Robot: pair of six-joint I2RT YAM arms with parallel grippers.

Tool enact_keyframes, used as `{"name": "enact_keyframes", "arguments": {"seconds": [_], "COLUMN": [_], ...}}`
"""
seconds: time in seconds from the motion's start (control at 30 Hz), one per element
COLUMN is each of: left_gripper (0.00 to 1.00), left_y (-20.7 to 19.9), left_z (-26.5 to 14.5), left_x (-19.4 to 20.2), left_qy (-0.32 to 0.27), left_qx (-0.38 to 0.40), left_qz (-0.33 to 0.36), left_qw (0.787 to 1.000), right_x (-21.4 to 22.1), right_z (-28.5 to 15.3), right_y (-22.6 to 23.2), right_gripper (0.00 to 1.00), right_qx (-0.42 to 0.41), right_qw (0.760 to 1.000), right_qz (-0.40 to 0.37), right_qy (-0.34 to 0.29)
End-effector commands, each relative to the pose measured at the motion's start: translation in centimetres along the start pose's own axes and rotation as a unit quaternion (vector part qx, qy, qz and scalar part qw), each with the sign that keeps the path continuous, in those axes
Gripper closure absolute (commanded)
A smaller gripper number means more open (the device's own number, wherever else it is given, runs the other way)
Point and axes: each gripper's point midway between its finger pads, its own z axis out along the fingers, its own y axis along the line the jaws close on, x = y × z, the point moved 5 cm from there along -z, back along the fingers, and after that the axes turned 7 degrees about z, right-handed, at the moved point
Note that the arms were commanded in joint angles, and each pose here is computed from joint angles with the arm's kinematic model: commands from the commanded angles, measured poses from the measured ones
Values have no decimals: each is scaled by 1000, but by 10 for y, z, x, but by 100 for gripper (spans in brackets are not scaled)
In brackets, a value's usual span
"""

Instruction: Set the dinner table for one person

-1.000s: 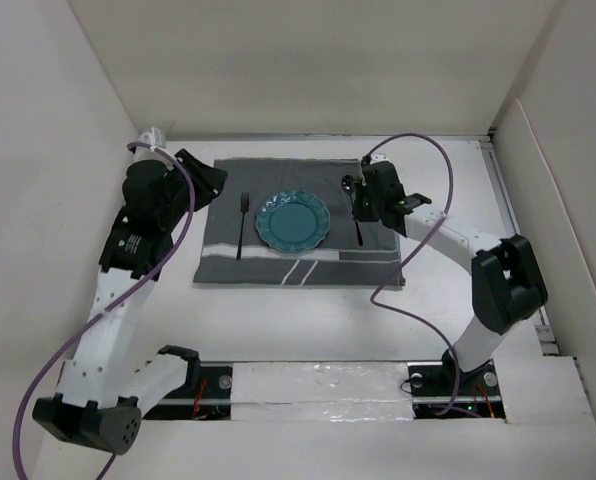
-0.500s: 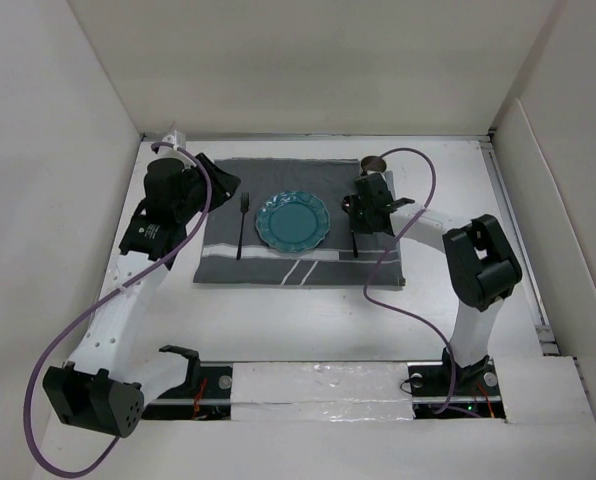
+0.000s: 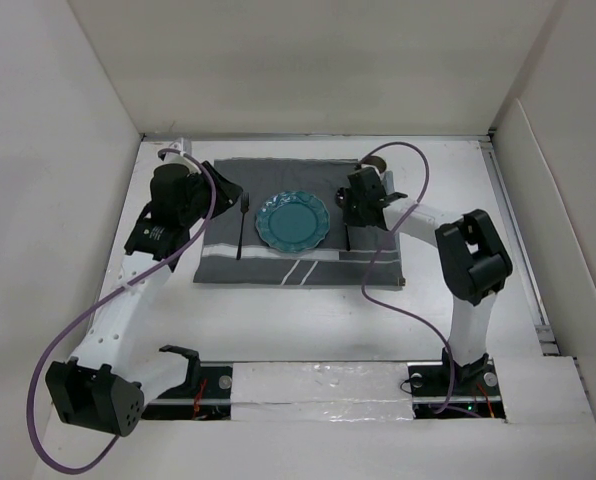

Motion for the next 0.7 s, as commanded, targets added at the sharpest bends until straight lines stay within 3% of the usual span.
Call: {"name": "enact_keyframes", "arguments": {"seconds": [0.0,0.2,0.37,0.4,0.47,0.6,0.67], "left_gripper": [68,65,59,57,55,53,50], "left_y": [-5,-1,-3,-6,-5,-19,-28], "left_z": [-4,-8,-9,-11,-12,-23,-28], "left_x": [-4,-1,-5,-13,-15,-45,-55], "left_qy": [-18,-21,-25,-29,-29,-63,-75], "left_qx": [15,9,9,6,-7,-8,4], "left_qz": [4,0,4,14,17,25,17], "left_qw": [1000,1000,1000,999,999,998,997], "right_x": [-9,7,-5,-26,-32,-73,-97], "right_z": [8,9,-10,-34,-47,-119,-178], "right_y": [10,5,12,26,30,51,58], "right_gripper": [100,96,54,44,41,33,31], "right_qx": [-7,2,-9,-36,-44,-99,-133], "right_qw": [1000,1000,1000,999,999,992,984], "right_qz": [-5,-2,-3,-5,-7,-38,-48], "right_qy": [-15,3,1,-23,-24,-71,-106]}}
